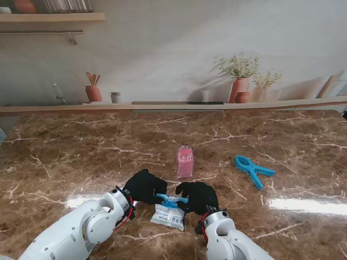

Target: Fill the seasoning bottle

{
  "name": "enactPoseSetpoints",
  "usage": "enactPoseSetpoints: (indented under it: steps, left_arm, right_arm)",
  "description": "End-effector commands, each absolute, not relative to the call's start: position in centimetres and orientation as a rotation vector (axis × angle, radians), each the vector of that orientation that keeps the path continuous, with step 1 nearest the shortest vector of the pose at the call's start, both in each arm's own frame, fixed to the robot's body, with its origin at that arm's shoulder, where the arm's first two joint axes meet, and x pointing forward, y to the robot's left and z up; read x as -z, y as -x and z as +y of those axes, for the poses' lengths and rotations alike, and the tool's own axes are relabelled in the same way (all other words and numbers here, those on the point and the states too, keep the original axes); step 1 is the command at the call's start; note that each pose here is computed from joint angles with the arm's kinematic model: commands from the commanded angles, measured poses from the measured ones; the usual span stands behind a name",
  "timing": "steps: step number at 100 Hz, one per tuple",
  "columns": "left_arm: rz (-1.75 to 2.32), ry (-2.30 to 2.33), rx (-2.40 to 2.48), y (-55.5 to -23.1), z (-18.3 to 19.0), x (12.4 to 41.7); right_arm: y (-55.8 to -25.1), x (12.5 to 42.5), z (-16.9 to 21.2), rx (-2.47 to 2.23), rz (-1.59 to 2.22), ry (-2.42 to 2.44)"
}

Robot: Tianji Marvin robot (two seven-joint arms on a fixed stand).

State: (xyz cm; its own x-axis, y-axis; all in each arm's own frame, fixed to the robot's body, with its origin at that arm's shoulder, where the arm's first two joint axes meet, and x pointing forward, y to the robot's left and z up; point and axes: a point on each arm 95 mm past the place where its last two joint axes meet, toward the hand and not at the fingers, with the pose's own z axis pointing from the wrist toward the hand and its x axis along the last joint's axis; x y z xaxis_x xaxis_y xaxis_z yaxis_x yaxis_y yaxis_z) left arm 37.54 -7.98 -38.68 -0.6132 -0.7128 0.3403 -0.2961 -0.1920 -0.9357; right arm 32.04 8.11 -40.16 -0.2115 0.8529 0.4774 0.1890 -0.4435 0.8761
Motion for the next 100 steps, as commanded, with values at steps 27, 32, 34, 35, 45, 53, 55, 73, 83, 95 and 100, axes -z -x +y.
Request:
enactPoseSetpoints:
  steps: [27, 32, 34, 35, 45, 53, 55, 73, 83, 95, 100]
  left_arm:
    - [1.759, 1.171, 1.853, -37.6, -7.7, 38.6]
    - [1.76, 1.168, 1.849, -37.6, -7.6, 38.5]
    - [1.761, 1.166, 1.847, -37.6, -7.5, 38.5]
    - [1.761, 1.165, 1.846, -37.6, -7.5, 38.5]
    - [1.763, 1.163, 1.837, -37.6, -7.4, 38.4]
    - [1.764, 1.164, 1.83, -37.6, -7.3, 38.4]
    - [1.764, 1.165, 1.83, -37.6, -7.3, 38.4]
    - [1.777, 1.131, 1.816, -37.5, -7.1, 38.5]
    - [1.801, 1.092, 1.805, -37.5, -7.0, 38.5]
    - [1.812, 1.081, 1.805, -37.4, -7.1, 38.5]
    - [1.81, 1.08, 1.807, -37.4, -7.1, 38.5]
  right_arm:
    - [-30.9, 38.1, 4.4, -1.598, 1.182, -1.502]
    - [-31.1, 37.8, 3.8, -1.579, 1.164, -1.496]
    - [-31.2, 37.7, 3.6, -1.571, 1.156, -1.493]
    - [-31.3, 37.6, 3.5, -1.567, 1.152, -1.49]
    - [-31.9, 37.1, 2.1, -1.51, 1.122, -1.457]
    - [-32.4, 36.7, 0.8, -1.449, 1.094, -1.427]
    - [-32.5, 36.6, 0.4, -1.433, 1.086, -1.423]
    - [-33.3, 36.0, -3.0, -1.276, 1.023, -1.339]
    - [-33.8, 36.0, -4.6, -1.198, 1.014, -1.297]
    - [-34.3, 36.4, -6.3, -1.094, 1.041, -1.269]
    - [-34.5, 36.8, -6.8, -1.055, 1.048, -1.273]
